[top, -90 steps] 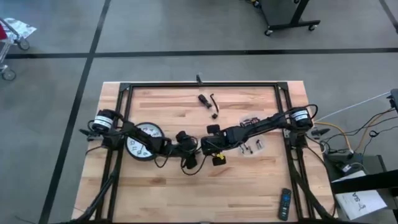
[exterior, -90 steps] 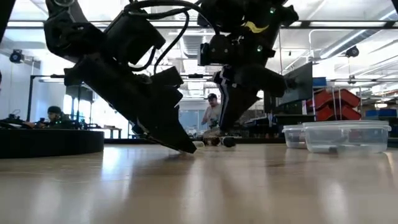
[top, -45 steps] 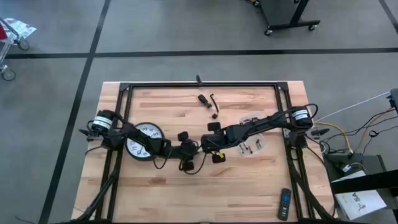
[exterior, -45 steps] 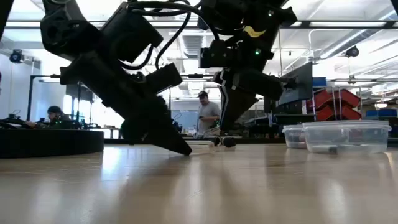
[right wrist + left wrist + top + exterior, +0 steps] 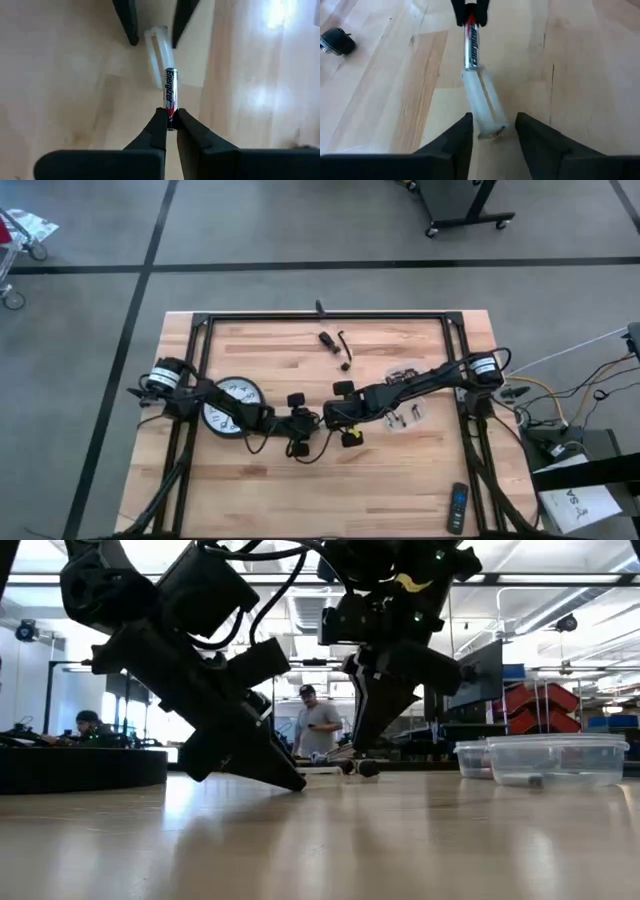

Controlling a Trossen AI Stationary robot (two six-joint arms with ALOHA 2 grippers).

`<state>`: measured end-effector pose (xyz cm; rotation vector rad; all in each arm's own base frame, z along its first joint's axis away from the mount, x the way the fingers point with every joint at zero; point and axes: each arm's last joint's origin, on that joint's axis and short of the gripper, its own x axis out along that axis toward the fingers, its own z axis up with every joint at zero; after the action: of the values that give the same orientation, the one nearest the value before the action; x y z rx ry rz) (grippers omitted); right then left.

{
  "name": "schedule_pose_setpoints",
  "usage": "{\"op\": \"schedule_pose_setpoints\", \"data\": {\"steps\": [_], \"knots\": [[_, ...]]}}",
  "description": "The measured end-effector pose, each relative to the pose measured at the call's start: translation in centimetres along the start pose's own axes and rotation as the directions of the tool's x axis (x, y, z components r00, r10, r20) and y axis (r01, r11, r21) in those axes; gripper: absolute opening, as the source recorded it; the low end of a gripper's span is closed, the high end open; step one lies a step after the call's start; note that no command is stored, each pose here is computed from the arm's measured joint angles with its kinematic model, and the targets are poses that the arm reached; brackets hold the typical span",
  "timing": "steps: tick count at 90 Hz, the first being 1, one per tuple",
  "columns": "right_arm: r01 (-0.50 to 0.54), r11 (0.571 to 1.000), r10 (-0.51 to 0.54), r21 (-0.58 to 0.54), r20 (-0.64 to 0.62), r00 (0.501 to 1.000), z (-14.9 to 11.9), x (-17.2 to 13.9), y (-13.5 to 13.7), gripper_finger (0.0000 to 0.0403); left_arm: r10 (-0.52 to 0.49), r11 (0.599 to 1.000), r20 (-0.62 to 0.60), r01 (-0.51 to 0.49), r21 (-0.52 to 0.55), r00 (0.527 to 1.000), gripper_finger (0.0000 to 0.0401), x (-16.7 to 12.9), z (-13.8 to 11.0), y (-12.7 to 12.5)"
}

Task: Insert battery
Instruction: Insert the silver battery into the white flashlight battery holder

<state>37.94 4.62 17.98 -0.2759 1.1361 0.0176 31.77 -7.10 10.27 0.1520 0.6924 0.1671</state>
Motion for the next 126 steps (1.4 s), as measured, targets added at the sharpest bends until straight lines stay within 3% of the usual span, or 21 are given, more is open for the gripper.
{"op": "schedule_pose_setpoints", "data": {"steps": [20,45,62,81,97,126], "knots": [[0.008,1.000,-0.008,-0.012,0.024,1.000,0.2,0.1,-0.4,0.0003,-0.003,1.000,-0.001,0.003,-0.007,1.000,0.0159,0.0,0.0,0.0],[0.013,0.999,-0.014,-0.039,-0.022,1.000,-0.3,2.4,-1.1,0.0003,-0.017,1.000,-0.005,0.017,-0.005,1.000,0.0145,-0.2,0.1,0.0],[0.008,0.999,-0.009,-0.041,-0.023,1.000,-0.2,2.4,-0.6,0.0003,-0.022,1.000,-0.014,0.022,-0.014,1.000,0.0143,-0.5,0.2,0.1],[0.004,0.998,-0.004,-0.056,-0.015,1.000,0.0,2.1,0.1,0.0003,-0.021,0.998,-0.016,0.020,-0.063,1.000,0.0161,-0.5,0.2,0.1],[0.058,0.997,-0.059,-0.057,-0.019,0.998,0.0,1.8,-0.2,0.0003,-0.024,0.992,-0.016,0.022,-0.121,1.000,0.0180,-0.5,0.2,0.1],[0.054,0.997,-0.054,-0.059,-0.004,0.999,0.1,1.3,0.1,0.0003,-0.036,0.989,0.024,0.039,-0.140,0.999,0.0202,0.1,0.2,-0.1]]}}
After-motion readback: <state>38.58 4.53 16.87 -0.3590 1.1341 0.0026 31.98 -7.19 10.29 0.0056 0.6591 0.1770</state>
